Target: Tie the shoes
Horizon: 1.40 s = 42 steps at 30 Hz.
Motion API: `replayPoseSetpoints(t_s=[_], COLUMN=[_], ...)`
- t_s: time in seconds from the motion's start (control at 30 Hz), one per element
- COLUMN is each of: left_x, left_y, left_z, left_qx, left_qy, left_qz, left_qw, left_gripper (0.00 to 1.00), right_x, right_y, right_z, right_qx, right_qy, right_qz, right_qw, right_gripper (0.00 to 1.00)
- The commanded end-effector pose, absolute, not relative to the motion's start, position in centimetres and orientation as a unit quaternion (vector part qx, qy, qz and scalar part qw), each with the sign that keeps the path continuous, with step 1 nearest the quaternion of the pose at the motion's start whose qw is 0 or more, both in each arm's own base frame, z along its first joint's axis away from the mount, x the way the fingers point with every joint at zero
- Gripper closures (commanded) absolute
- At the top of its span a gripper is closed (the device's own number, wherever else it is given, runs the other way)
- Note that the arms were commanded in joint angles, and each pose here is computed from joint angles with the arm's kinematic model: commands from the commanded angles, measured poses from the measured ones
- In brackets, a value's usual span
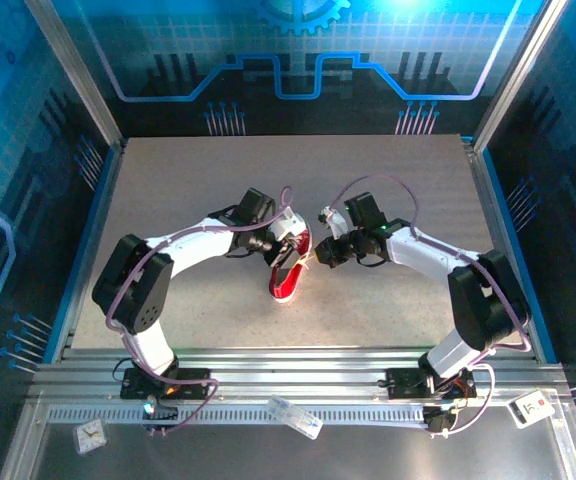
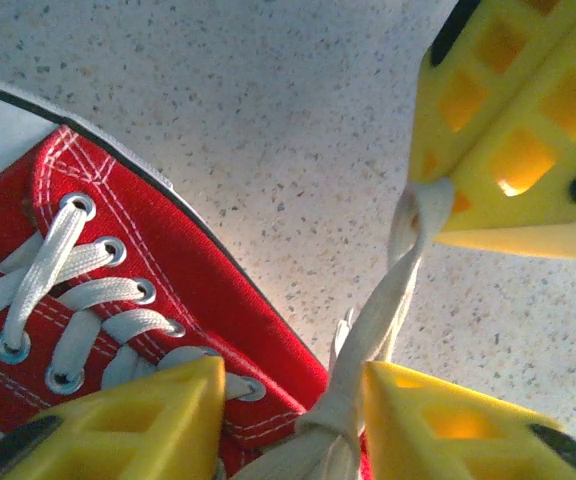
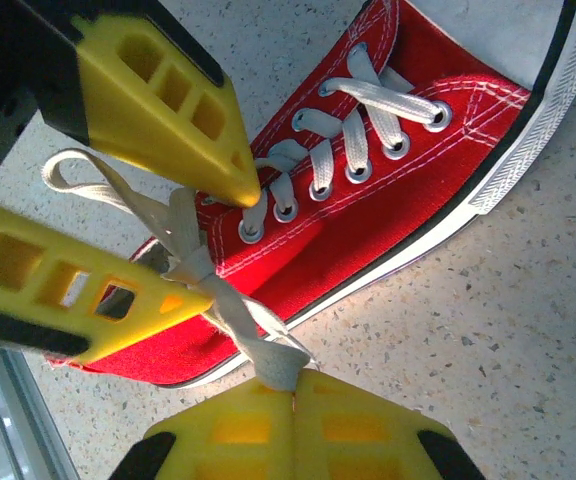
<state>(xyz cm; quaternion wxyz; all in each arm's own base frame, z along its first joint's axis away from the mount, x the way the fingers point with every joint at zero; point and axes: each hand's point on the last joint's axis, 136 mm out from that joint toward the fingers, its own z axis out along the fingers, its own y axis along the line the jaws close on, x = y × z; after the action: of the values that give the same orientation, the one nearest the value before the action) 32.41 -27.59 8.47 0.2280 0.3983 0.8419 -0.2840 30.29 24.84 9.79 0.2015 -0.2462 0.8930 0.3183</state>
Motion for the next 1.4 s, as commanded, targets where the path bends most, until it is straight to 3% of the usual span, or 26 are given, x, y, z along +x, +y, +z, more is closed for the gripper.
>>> replayPoseSetpoints(t_s=[0.0, 0.13, 0.2, 1.0, 1.13, 1.37], left_x=[32.7, 32.9, 32.8, 31.0, 31.1, 32.1], left_y=[-27.5, -26.9, -26.7, -25.5, -25.9, -27.4], left_z=[8.4, 8.1, 7.9, 6.2, 6.9, 10.5], left_qx=[0.409, 0.407, 0.407, 0.421, 0.420, 0.402], left_qy=[0.844, 0.854, 0.856, 0.865, 0.860, 0.842], left_qz=[-0.266, -0.250, -0.248, -0.233, -0.244, -0.283], left_qw=[0.222, 0.207, 0.199, 0.145, 0.157, 0.220], left_gripper=[0.67, 0.81, 0.83, 0.85, 0.80, 0.56], right_x=[30.7, 30.9, 31.1, 32.4, 31.8, 28.1], right_y=[24.9, 24.6, 24.4, 21.6, 23.2, 25.5], right_z=[10.2, 10.4, 10.6, 10.0, 10.9, 11.3], right_qx=[-0.238, -0.226, -0.218, -0.118, -0.156, -0.252], right_qy=[0.891, 0.892, 0.892, 0.902, 0.883, 0.861], right_qz=[0.331, 0.334, 0.337, 0.362, 0.394, 0.403], right_qw=[0.199, 0.205, 0.209, 0.204, 0.201, 0.179], right_gripper=[1.00, 1.00, 1.00, 1.00, 1.00, 0.97])
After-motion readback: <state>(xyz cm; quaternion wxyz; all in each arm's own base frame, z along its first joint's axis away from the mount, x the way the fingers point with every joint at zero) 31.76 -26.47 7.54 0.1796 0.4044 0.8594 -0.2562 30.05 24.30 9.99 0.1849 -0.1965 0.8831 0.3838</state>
